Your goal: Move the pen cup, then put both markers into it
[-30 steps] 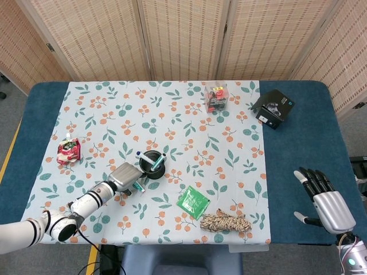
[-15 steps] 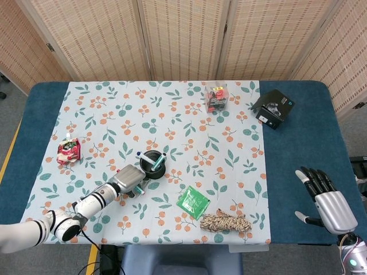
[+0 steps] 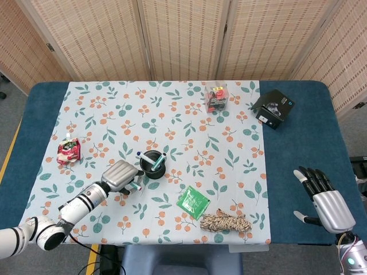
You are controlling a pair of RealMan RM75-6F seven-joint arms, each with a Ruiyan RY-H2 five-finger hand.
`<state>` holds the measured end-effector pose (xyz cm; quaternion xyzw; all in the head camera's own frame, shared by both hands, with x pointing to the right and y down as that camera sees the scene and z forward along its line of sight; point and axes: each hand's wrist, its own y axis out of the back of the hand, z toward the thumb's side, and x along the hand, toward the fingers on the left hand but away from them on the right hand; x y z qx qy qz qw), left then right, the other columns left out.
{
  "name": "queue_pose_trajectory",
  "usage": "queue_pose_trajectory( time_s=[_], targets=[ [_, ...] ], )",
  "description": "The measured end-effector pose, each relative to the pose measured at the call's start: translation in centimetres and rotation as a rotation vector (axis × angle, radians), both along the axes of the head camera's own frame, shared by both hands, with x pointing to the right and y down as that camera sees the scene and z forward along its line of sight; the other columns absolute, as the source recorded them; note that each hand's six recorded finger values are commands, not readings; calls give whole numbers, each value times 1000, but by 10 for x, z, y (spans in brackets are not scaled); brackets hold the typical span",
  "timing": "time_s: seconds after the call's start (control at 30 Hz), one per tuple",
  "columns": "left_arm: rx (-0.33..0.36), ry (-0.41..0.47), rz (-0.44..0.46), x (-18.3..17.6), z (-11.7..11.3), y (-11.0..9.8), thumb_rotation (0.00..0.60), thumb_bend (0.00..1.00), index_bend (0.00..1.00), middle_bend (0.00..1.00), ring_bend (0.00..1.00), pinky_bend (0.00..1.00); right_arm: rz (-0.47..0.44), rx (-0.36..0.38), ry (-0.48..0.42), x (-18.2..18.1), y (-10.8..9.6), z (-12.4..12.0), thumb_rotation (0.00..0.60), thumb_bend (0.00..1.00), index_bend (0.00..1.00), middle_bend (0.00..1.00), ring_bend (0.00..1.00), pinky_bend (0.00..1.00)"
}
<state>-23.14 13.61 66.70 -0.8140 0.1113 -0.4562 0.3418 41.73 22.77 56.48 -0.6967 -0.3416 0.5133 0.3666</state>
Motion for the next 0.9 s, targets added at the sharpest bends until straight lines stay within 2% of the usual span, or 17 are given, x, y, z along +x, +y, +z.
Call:
queue_pose_trajectory(
  time_s=[0.13, 0.3, 0.47, 0.57, 0.67, 0.9],
  targets=[
    [-28, 87, -127, -6, -37, -6, 600, 372, 652, 1000, 935, 932, -1, 1, -2, -1, 0, 0, 600, 128, 0, 0, 0, 0],
    [-80, 243, -357, -16, -81, -26, 600, 372, 662, 1000, 936, 935, -1, -6, -4, -1, -3, 3, 600, 127, 0, 0, 0, 0],
    [-131, 419, -587, -17, -104, -49, 600, 372, 664, 1000, 936, 939, 1, -10, -8, 0, -5, 5, 600, 134, 0, 0, 0, 0],
    [-174, 538, -692, -7, -109, -61, 600, 372, 663, 1000, 936, 939, 5, -10, -11, 1, -5, 4, 600, 134, 0, 0, 0, 0],
    [-238, 627, -749, 9, -105, -64, 600, 372, 664, 1000, 936, 939, 8, -2, -13, 2, -6, 2, 600, 134, 0, 0, 0, 0],
    [-328, 708, -803, 38, -78, -64, 600, 371, 664, 1000, 936, 939, 13, 8, -26, 5, -6, -2, 600, 133, 0, 0, 0, 0]
  ],
)
